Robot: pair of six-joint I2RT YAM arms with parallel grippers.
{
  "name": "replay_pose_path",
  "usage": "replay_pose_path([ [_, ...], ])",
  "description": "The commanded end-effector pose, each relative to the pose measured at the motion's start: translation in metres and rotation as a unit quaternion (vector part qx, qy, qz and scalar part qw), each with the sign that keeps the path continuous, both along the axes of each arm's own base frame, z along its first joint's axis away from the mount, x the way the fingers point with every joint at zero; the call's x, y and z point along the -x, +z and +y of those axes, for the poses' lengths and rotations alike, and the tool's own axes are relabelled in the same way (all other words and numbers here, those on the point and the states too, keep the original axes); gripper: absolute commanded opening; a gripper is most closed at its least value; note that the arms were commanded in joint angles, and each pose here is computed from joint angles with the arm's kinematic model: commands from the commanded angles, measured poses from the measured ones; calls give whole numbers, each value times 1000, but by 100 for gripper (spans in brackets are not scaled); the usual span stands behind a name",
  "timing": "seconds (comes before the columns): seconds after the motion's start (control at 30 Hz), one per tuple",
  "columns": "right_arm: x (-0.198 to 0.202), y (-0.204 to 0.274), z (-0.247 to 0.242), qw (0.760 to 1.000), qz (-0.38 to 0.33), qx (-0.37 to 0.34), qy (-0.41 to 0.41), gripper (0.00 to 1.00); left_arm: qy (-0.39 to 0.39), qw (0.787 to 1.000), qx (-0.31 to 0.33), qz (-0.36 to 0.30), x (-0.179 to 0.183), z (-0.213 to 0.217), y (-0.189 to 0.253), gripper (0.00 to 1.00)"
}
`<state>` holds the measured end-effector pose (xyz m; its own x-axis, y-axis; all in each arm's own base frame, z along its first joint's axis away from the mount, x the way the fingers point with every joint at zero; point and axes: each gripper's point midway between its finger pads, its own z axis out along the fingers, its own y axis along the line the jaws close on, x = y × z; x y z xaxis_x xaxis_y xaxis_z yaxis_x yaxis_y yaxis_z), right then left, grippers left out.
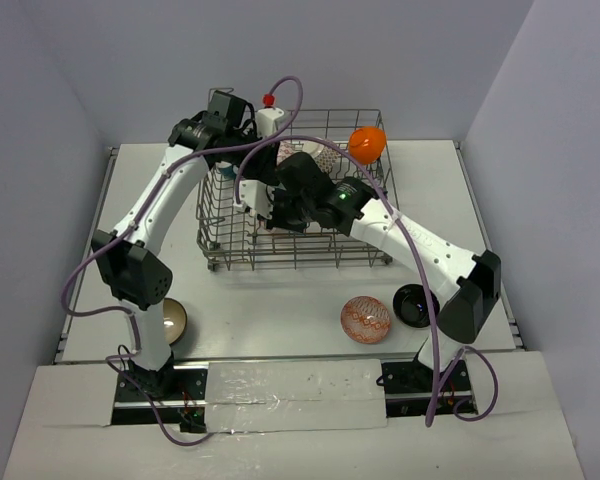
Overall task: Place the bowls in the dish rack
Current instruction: Pass from the left arm to the right
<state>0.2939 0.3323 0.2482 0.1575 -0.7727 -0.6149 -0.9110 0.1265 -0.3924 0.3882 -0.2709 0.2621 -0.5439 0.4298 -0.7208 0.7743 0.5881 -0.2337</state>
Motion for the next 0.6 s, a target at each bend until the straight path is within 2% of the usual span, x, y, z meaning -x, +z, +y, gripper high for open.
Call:
replay_pose_path([
  [0.0,-14,38,19,997,-52,-48,16,0,-35,998,44,-11,6,-25,21,28],
  [0.4,-15,37,20,997,-56,-46,17,0,-34,999,41,12,-5,-33,2,35],
  [0.57,-18,35,20,997,-57,-45,14,0,4,1000,21,-14,-28,-28,2,37],
])
